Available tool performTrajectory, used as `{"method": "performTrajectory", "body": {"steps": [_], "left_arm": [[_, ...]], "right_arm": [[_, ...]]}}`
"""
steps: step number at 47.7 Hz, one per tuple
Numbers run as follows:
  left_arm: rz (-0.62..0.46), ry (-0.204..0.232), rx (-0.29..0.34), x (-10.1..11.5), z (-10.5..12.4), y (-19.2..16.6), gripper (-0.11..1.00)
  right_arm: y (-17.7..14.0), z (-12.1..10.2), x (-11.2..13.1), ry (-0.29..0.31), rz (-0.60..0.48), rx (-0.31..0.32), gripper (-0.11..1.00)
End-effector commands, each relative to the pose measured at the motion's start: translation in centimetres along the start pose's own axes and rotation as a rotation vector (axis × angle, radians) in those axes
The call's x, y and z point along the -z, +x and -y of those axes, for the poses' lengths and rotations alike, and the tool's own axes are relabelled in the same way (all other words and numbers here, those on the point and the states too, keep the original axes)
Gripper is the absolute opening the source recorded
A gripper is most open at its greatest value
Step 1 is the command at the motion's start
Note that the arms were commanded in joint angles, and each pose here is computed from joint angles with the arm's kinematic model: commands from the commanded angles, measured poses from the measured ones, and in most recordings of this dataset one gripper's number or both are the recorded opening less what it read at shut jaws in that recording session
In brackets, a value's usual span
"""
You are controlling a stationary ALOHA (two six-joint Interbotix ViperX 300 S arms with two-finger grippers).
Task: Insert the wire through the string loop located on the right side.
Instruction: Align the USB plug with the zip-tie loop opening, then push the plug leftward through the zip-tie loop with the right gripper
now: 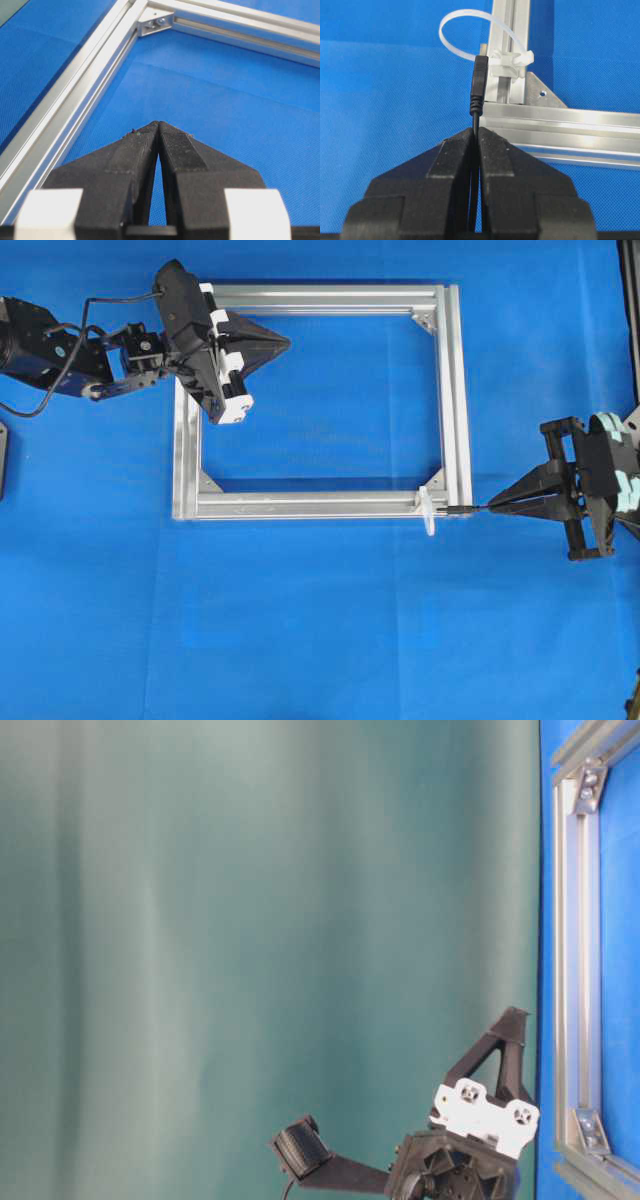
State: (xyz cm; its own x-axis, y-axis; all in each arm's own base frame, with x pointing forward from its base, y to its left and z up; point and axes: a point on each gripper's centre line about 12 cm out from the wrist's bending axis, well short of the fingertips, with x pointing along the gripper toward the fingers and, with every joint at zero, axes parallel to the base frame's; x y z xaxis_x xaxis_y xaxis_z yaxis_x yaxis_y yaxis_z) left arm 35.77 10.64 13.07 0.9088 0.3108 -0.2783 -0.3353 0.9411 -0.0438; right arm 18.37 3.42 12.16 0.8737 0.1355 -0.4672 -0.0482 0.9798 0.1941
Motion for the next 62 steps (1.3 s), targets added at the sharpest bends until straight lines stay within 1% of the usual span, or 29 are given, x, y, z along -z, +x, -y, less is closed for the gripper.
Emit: {"method": "performTrajectory", "body": {"steps": [1,20,30,40,46,51,62], "left_arm": [[0.043,0.002,0.006,-1.4,0.1,-0.2,0.02],[0.043,0.001,0.005,-1.4,0.1,-0.2,0.02],[0.043,0.002,0.006,-1.4,0.1,-0.2,0.02],[0.043,0.002,0.006,-1.4,0.1,-0.2,0.02],[0.043,0.002,0.006,-1.4,0.1,-0.2,0.02],[0.044,-0.001,0.006,-1.4,0.1,-0.2,0.02],[0.044,0.001,0.006,-1.4,0.1,-0.2,0.02]], "right_arm": [[0.1,-0.1,-0.4,0.001,0.018,-0.001,-0.04],[0.3,-0.1,-0.8,0.002,0.025,-0.001,-0.04],[1.1,-0.4,-1.5,0.001,0.031,-0.002,-0.04],[2.6,-0.5,-2.2,-0.001,0.045,0.005,-0.04],[3.9,-0.4,-2.7,0.014,0.06,0.021,-0.04],[5.0,-0.4,-3.0,0.024,0.056,0.032,-0.04],[7.1,-0.6,-3.5,0.019,0.04,0.038,-0.04]]}}
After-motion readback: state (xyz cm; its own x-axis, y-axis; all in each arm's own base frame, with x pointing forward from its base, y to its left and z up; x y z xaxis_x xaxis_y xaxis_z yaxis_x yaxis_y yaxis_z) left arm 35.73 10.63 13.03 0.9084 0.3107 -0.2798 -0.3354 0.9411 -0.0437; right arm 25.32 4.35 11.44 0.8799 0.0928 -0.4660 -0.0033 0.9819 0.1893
